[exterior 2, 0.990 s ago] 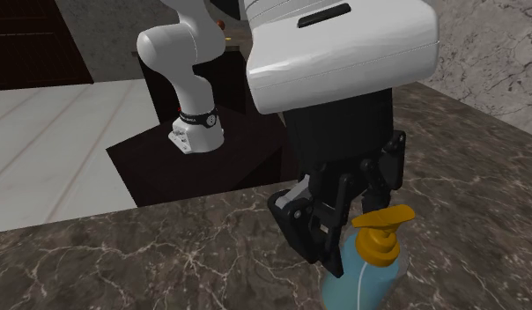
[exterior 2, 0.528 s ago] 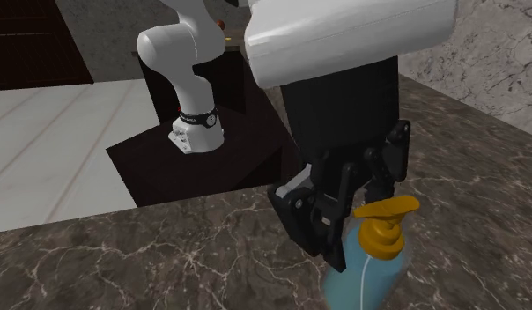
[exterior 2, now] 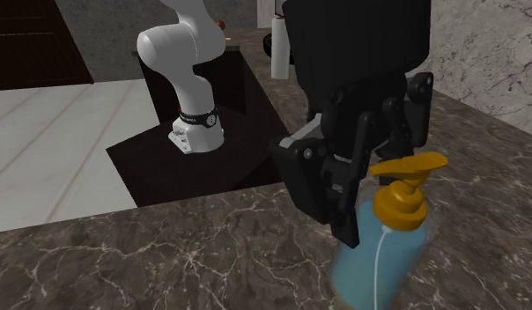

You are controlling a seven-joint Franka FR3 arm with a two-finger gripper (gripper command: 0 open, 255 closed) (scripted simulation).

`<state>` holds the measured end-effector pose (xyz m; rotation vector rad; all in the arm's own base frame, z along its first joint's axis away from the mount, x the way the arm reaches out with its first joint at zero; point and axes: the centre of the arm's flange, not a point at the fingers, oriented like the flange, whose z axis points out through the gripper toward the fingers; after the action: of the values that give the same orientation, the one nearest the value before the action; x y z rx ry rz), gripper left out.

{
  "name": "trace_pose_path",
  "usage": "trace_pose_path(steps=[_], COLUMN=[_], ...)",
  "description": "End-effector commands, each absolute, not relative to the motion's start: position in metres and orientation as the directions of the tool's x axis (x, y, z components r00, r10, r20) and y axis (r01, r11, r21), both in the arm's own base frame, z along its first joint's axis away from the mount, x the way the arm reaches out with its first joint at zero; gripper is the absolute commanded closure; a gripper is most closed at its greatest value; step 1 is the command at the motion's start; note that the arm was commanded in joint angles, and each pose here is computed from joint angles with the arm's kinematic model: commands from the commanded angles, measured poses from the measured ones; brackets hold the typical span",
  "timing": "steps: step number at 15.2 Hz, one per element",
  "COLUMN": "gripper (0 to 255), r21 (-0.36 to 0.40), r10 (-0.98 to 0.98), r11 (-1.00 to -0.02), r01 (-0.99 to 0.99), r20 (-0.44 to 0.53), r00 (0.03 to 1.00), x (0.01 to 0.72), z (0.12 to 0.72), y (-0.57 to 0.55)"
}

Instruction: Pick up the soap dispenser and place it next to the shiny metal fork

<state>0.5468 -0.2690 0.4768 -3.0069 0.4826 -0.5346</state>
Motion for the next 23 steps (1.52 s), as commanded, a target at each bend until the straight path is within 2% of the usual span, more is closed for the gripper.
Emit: trace_pose_path(steps=[1,23], gripper=[255,255], r21=[-0.102,-0.102], r10=[-0.312,-0.312], r11=[-0.950,-0.950], r01=[-0.295,-0.295], r20=[0.328,0.328], r00=[0.892,0.892], x=[0.546,0.546], z=[0.488,0.604], y=[-0.269,-0.269])
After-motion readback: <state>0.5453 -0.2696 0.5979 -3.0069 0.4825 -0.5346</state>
